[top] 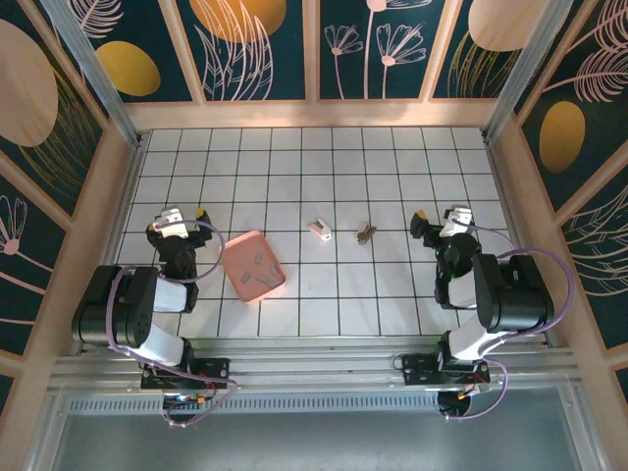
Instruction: Load the staples into the stapler
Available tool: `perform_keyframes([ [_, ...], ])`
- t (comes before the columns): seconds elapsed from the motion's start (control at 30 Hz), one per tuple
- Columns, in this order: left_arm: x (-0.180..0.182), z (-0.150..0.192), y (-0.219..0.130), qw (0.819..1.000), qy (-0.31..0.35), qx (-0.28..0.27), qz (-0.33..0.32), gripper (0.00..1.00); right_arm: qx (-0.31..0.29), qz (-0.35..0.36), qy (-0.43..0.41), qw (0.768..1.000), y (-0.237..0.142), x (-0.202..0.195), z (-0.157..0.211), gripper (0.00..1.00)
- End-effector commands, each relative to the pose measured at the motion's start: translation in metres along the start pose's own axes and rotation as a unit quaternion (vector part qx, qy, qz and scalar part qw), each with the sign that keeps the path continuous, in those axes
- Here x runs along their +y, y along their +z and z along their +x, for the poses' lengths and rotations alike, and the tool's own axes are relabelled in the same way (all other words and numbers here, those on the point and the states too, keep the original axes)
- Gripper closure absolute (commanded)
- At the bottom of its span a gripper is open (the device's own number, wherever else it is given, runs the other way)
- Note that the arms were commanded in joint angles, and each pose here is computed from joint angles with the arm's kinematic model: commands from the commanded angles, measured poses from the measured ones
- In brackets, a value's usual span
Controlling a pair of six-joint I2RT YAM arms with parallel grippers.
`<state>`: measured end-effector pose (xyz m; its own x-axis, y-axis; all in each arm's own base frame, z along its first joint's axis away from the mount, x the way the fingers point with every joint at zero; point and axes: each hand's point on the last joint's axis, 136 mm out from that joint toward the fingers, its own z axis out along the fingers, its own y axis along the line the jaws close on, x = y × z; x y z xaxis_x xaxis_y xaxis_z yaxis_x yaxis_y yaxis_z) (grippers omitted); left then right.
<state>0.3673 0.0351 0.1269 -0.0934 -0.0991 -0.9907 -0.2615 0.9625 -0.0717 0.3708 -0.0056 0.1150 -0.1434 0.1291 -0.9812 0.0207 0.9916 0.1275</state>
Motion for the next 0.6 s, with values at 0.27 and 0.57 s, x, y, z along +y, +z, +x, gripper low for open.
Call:
perform_keyframes([
  [0.27,0.0001,-0.011,0.0012,1.0,-0.004,-0.019,0.001,0.01,-0.025,0.005,-0.013,1.0,0.0021,-0.0005,-0.0133,0.01],
  [0.57,-0.0006,-0.0116,0.0016,1.0,-0.004,-0.019,0.001,0.01,-0.025,0.006,-0.013,1.0,0.0021,-0.0008,-0.0131,0.01],
])
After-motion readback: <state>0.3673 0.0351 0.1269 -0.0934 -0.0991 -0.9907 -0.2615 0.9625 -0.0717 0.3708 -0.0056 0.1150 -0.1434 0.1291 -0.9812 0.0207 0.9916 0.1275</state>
